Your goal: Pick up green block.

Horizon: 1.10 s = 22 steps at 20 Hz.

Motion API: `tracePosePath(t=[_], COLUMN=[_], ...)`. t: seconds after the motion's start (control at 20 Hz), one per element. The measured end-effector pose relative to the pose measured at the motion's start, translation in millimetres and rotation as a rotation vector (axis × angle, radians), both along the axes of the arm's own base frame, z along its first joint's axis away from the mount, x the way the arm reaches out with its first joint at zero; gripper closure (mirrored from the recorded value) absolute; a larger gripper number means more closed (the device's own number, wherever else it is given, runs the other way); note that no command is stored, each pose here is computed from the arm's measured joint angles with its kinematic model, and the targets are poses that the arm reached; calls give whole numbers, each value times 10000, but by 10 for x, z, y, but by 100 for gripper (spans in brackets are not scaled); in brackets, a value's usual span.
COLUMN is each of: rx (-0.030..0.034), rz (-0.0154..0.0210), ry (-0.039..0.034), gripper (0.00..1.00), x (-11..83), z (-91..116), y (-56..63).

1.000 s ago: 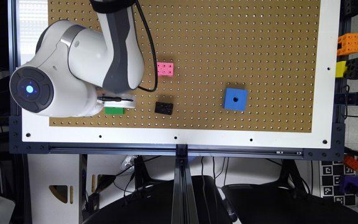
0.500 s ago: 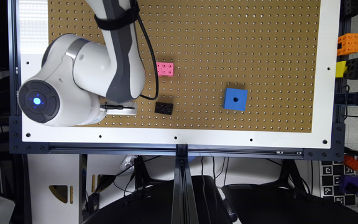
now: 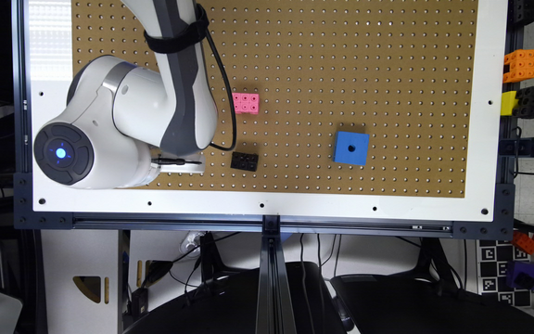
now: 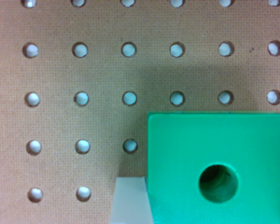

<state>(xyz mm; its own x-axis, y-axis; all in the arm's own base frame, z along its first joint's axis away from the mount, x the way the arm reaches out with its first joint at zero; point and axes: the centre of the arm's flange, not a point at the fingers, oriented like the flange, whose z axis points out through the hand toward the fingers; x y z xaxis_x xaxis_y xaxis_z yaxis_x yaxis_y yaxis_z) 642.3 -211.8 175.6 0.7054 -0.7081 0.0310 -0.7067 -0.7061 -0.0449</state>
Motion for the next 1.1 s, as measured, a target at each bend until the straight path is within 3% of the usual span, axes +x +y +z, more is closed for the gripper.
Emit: tracePosePath(t=[0.4,0.65,0.85,1.1], rx=[8,20,2,-30], rz=[0,12,19,35], ry=[44,141,136,157], gripper=[100,100,100,100], x=[0,4,9,-5], z=[57,293,480,935], y=[-3,-7,-10,-7])
